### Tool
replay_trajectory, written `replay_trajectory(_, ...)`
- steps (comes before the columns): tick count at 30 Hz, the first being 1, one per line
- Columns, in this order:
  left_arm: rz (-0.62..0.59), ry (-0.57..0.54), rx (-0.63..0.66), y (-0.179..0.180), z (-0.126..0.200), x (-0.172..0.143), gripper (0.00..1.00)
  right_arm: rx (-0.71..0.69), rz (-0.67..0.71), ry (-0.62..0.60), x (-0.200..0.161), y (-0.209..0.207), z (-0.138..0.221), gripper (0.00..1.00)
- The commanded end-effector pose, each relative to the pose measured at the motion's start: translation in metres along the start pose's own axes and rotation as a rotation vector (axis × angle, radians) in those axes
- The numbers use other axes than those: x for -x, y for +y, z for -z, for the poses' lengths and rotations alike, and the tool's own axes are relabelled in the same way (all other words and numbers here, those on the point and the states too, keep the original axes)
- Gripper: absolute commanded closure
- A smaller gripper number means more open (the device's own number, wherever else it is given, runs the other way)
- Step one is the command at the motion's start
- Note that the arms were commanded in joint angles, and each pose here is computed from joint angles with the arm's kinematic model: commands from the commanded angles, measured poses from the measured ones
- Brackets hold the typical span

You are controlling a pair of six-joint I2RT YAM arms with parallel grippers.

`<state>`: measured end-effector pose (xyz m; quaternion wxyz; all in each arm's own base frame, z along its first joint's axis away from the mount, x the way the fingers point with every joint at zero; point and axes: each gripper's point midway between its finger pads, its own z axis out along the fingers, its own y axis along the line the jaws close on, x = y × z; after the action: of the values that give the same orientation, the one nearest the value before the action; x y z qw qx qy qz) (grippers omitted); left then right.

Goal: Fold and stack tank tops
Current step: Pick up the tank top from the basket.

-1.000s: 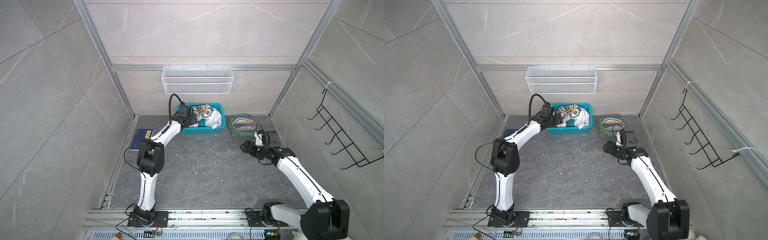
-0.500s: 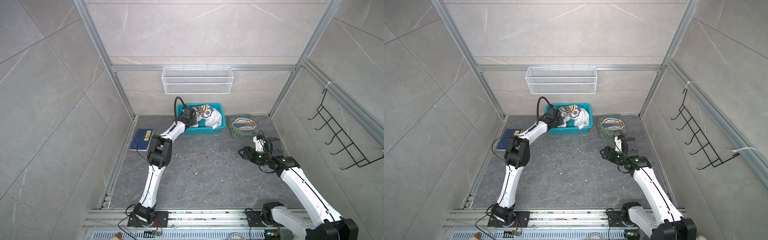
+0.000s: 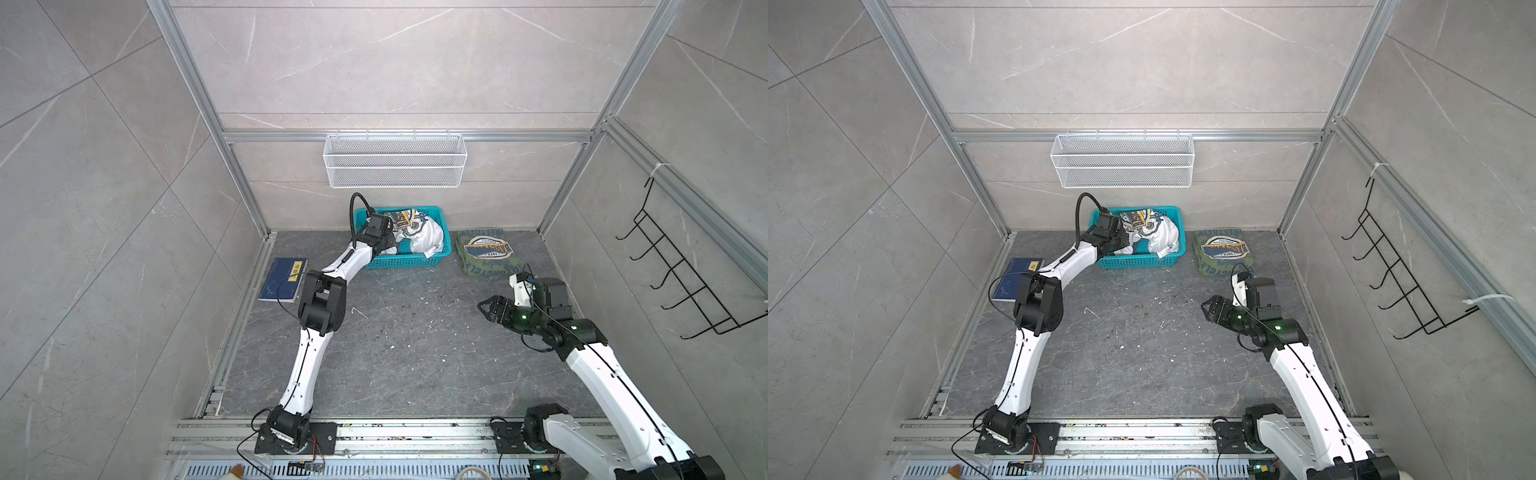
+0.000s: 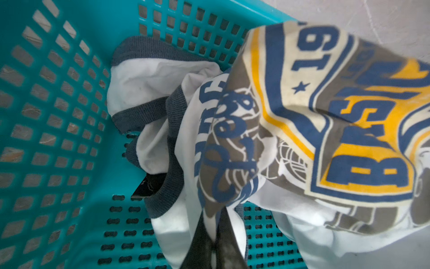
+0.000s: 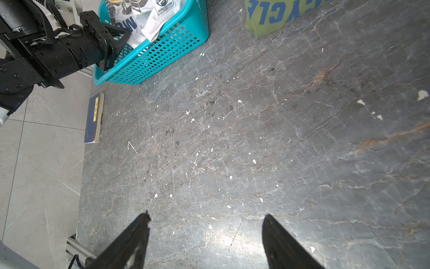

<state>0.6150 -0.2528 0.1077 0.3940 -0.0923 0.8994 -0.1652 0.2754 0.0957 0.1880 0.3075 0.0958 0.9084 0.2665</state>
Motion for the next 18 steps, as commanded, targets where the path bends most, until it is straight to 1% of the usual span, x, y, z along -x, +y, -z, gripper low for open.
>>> replay_trajectory(1,0.001,-0.152,-0.117,-0.043,0.077,0.070,1.00,0.000,0.008,0.020,-0.007,-0.001,0.000,0.22)
replay_trajectory(4,-0.016,-0.191,-0.160,-0.060,0.111,0.085,1.00,0.000,0.006,0.023,-0.008,-0.002,-0.001,0.22)
replay_trajectory(8,-0.072,-0.257,-0.204,-0.088,0.162,0.104,1.00,0.000,0.003,0.025,-0.009,-0.002,-0.002,0.22)
replay_trajectory(15,-0.158,-0.344,-0.295,-0.134,0.249,0.121,1.00,-0.001,0.006,0.022,-0.007,-0.001,-0.001,0.23)
replay_trajectory(18,-0.214,-0.387,-0.366,-0.160,0.293,0.127,1.00,-0.003,0.004,0.021,-0.007,-0.002,-0.001,0.23)
